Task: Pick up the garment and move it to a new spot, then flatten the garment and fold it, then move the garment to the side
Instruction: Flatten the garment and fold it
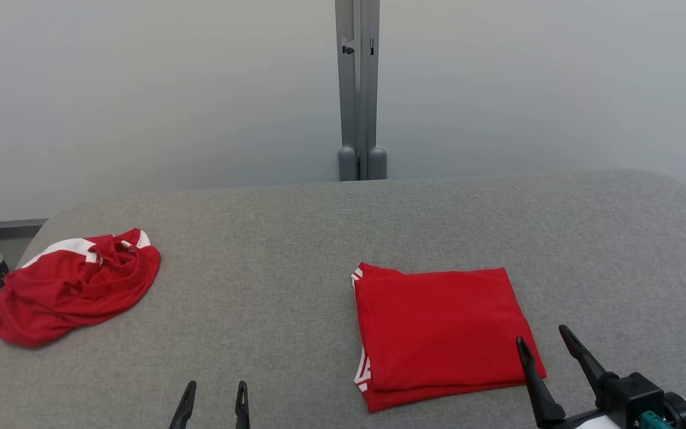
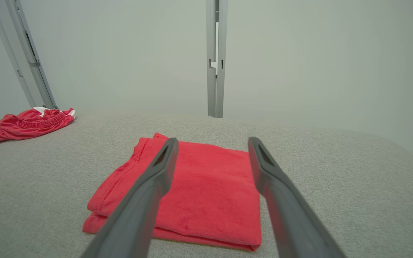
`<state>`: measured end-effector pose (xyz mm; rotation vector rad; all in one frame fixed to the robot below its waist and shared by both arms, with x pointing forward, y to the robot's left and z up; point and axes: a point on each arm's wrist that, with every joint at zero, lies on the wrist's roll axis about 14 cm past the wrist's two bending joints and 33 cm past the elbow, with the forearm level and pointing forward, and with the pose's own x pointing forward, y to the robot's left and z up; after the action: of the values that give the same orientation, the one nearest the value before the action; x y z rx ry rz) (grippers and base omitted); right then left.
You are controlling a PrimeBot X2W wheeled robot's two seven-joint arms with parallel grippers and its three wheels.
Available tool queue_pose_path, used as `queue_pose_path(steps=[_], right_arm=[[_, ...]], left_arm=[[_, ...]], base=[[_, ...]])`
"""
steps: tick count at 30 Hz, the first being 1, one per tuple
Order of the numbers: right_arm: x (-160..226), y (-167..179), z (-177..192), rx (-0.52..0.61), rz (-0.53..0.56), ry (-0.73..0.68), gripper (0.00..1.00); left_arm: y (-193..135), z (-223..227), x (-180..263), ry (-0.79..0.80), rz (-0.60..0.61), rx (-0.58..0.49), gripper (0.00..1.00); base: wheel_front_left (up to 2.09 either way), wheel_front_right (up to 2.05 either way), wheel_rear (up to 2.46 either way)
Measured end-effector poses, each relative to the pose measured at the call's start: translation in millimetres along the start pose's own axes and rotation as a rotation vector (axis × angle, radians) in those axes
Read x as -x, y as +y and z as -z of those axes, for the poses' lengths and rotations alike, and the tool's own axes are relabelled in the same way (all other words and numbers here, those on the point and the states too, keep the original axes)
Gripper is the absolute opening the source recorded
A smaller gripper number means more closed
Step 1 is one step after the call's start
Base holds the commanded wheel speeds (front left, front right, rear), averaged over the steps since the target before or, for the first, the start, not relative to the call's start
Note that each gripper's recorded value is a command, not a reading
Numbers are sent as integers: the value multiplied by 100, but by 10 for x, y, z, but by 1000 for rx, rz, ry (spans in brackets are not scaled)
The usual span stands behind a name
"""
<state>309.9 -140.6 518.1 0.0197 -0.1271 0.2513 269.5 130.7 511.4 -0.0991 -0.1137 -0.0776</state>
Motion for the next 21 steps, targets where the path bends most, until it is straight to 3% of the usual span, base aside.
queue_pose_path(steps=[21], right_arm=[[40, -14, 83, -16, 24, 24, 100]], left_arm=[[23, 0, -31, 0, -19, 4, 100]], base=[[0, 0, 0]])
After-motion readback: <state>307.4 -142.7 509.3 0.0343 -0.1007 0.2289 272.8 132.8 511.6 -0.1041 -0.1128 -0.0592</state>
